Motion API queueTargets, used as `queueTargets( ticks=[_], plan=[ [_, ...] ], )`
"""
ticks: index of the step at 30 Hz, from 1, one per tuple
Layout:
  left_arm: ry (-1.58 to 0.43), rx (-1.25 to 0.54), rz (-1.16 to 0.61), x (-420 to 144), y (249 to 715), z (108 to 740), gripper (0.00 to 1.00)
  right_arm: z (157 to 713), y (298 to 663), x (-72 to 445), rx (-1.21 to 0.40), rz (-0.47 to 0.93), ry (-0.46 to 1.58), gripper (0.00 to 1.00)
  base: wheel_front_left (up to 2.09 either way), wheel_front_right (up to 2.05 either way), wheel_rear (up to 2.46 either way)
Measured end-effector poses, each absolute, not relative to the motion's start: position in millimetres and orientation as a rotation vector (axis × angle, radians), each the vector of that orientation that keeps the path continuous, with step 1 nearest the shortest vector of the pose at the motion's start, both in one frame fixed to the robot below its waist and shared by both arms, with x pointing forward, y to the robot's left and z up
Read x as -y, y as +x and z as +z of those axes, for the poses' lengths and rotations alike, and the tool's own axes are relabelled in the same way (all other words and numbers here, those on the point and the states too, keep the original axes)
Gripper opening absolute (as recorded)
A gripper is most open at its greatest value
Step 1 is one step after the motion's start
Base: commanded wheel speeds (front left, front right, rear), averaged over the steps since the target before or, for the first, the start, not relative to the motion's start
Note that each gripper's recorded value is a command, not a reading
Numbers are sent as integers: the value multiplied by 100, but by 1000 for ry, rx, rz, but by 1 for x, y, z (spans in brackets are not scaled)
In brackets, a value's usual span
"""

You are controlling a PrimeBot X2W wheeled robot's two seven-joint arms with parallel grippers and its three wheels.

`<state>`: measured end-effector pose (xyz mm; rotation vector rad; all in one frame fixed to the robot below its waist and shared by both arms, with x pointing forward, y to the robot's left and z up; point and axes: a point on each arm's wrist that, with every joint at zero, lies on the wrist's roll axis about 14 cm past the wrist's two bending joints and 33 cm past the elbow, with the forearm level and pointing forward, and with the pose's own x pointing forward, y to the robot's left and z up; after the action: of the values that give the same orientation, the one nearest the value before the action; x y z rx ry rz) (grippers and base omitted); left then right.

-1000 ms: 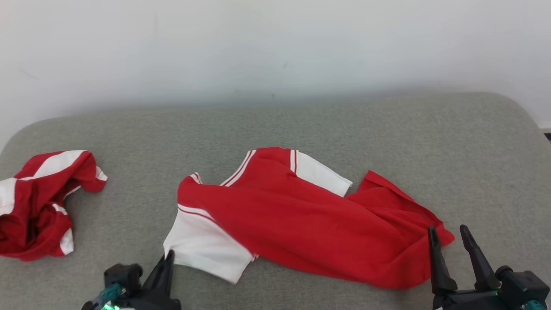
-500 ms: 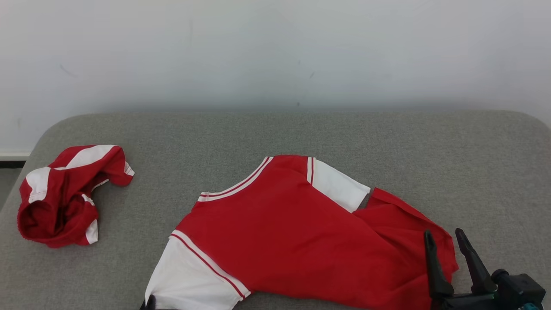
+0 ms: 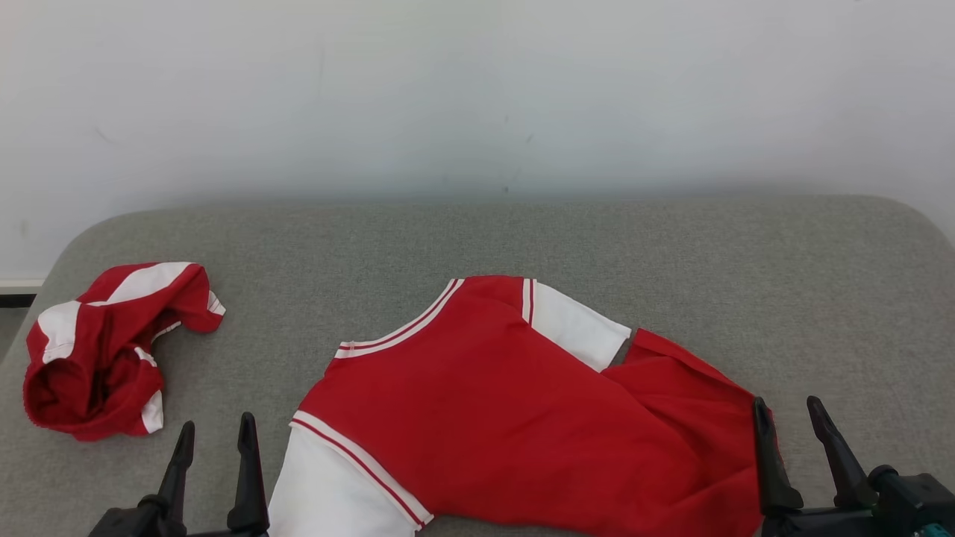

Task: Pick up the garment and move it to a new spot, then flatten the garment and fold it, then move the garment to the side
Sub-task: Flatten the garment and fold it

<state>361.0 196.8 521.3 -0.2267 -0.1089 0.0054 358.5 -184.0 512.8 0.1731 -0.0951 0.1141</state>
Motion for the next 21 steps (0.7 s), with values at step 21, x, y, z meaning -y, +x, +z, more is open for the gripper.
queueTargets(
  ticks=[21],
  plan=[
    [-131,83,-83,-179,361,510,100,490,367,196,-16,133,86,100,0,0,0]
  ],
)
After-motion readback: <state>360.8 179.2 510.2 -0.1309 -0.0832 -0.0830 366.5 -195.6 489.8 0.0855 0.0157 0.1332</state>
